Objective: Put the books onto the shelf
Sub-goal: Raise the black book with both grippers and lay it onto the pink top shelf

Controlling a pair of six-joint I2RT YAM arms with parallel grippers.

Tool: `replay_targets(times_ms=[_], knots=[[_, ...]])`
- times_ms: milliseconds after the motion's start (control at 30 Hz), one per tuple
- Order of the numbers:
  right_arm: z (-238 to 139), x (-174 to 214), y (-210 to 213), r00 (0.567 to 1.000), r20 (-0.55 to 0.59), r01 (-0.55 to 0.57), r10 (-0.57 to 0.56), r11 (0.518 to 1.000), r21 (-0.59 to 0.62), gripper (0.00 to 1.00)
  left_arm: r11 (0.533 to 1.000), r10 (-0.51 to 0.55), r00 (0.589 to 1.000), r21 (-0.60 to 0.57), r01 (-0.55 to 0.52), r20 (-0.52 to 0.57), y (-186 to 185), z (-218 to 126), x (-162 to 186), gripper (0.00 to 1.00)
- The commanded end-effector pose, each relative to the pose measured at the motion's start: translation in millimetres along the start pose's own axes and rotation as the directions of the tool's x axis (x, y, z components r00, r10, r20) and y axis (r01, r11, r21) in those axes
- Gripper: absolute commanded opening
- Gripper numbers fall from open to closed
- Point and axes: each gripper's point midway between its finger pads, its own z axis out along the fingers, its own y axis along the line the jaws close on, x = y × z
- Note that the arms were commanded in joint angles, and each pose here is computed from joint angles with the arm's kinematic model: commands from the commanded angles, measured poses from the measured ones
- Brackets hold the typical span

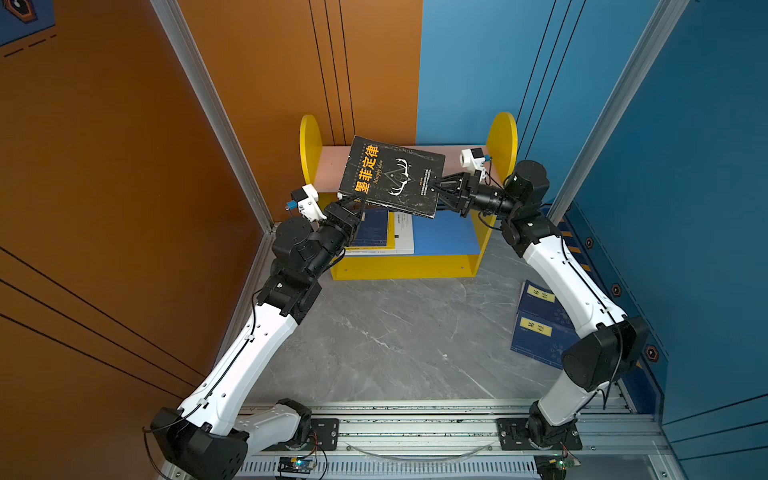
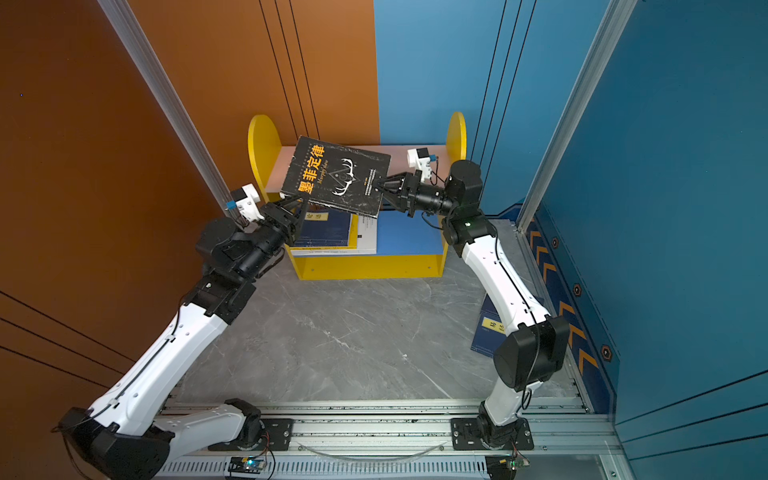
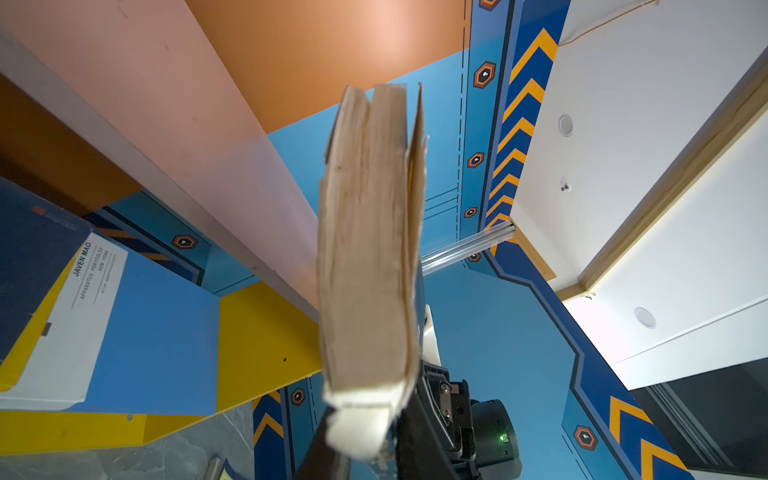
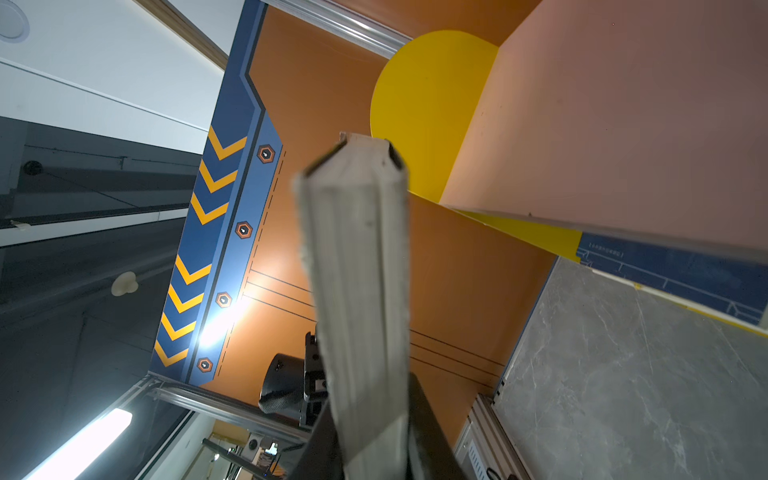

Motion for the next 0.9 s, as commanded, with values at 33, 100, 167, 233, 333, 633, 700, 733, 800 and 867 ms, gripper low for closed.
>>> replay_targets(times_ms=[33,100,167,233,333,633,700,733,800,867], knots=[[6,-27,36,0.973,0.153,0.176,-0.174,0.984,0.003,0.3,0.999,0.049,0.99,-0.008,-0.048,0.132,-1,8,-26,0.04],[10,-38,27,0.954,0.202,0.209,-0.222,0.974,0.083,0.31,0.998,0.055,0.982,-0.018,-0.052,0.182,1,8,-34,0.02],[17,-48,21,0.943,0.23,0.218,-0.241,0.969,0.119,0.37,0.999,0.053,0.973,-0.022,-0.05,0.224,4,11,-42,0.01],[27,-58,15,0.94,0.248,0.21,-0.234,0.97,0.121,0.39,0.999,0.045,0.964,-0.016,-0.043,0.263,5,14,-50,0.0],[37,-69,2,0.933,0.277,0.195,-0.229,0.97,0.146,0.46,0.999,0.031,0.949,-0.021,-0.025,0.314,9,19,-63,0.0],[48,-69,-30,0.874,0.265,0.33,-0.407,0.898,0.29,0.6,0.993,-0.021,0.919,-0.099,0.065,0.394,45,23,-97,0.0],[55,-67,-32,0.881,0.244,0.345,-0.405,0.904,0.253,0.6,0.991,-0.014,0.911,-0.115,0.068,0.412,49,20,-103,0.0],[58,-66,-36,0.889,0.233,0.34,-0.394,0.909,0.241,0.6,0.989,-0.01,0.912,-0.13,0.069,0.41,52,20,-104,0.0],[61,-63,-41,0.903,0.206,0.331,-0.377,0.916,0.227,0.59,0.988,0.0,0.915,-0.141,0.063,0.403,53,22,-104,0.01],[63,-56,-45,0.912,0.177,0.329,-0.37,0.918,0.223,0.6,0.986,0.008,0.923,-0.156,0.056,0.385,54,25,-103,0.03]])
